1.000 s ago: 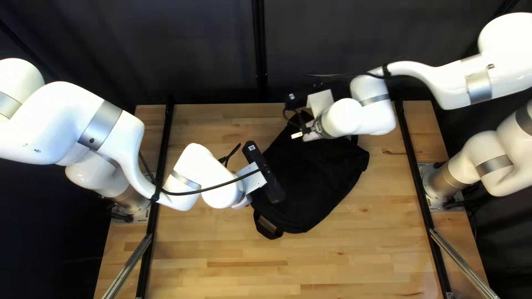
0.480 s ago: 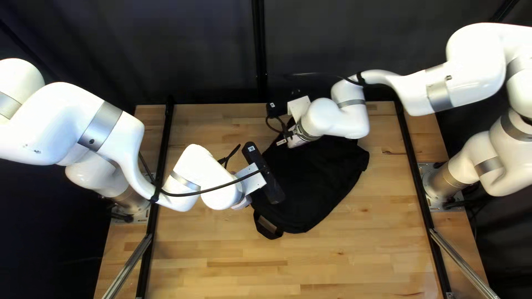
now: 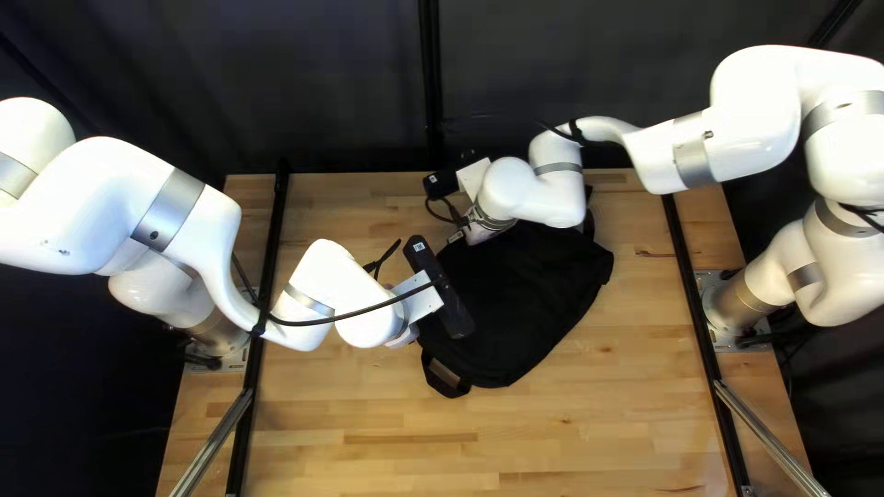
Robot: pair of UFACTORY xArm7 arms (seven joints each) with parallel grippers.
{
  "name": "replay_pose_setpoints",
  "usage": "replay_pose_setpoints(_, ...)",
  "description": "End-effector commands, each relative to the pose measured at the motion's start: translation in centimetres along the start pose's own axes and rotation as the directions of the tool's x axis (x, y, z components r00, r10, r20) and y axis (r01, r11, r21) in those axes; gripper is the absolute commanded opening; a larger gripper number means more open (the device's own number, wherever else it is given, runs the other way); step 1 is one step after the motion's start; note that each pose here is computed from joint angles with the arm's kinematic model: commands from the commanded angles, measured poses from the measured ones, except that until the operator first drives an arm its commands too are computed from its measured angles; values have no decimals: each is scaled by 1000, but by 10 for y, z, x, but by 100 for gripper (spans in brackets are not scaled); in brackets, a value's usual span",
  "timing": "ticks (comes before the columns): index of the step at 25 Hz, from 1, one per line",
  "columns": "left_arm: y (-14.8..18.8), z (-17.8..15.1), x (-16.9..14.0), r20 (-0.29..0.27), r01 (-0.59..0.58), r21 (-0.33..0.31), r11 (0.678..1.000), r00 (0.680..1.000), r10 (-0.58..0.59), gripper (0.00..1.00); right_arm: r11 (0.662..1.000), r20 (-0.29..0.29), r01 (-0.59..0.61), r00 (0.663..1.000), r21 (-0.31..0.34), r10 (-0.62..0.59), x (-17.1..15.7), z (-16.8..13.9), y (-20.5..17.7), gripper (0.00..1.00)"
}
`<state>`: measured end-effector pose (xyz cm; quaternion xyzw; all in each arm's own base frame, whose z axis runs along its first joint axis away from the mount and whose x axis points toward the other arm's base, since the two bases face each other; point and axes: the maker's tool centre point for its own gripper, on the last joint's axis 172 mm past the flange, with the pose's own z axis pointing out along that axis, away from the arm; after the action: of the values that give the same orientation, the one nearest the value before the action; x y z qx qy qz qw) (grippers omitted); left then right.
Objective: Remove a lunch box from a kids backpack
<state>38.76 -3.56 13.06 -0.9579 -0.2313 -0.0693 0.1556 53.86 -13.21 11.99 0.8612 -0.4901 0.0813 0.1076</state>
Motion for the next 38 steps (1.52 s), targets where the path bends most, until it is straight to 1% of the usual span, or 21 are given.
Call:
replay_pose_setpoints(1, 0, -1, 1, 1, -1, 0, 1000, 1000, 1, 0, 999, 19, 42, 999, -34, -41, -1, 6, -2, 0)
replay_pose_setpoints(7, 3, -2, 2, 1, -3, 0, 1000, 1000, 3, 0, 996, 23, 60, 998, -62, -58, 1, 10, 5, 0)
replay_pose_setpoints(10, 14, -1, 2, -5, -5, 0, 1000, 1000, 5, 0, 996, 17, 42, 999, -78, -40, 11, 15, 12, 0)
replay_pose_setpoints(13, 32, -1, 4, -16, -12, -1, 1000, 1000, 12, 0, 995, 8, 23, 1000, -96, -22, 21, 17, 16, 0)
replay_pose_setpoints(20, 55, 1, 10, -27, -30, -10, 999, 999, 30, 0, 992, -19, 5, 1000, -130, -8, 33, 11, 23, 0)
replay_pose_setpoints(25, 68, 7, 17, -35, -34, -21, 999, 999, 33, 0, 991, -32, -10, 999, -137, 6, 36, 12, 22, 0)
replay_pose_setpoints(32, 87, 7, 31, -46, -47, -34, 998, 998, 46, 0, 990, -43, -26, 999, -142, 20, 37, 12, 23, 0)
replay_pose_setpoints(38, 110, 3, 47, -53, -64, -45, 997, 997, 62, 0, 989, -51, -32, 998, -142, 24, 36, 11, 23, 0)
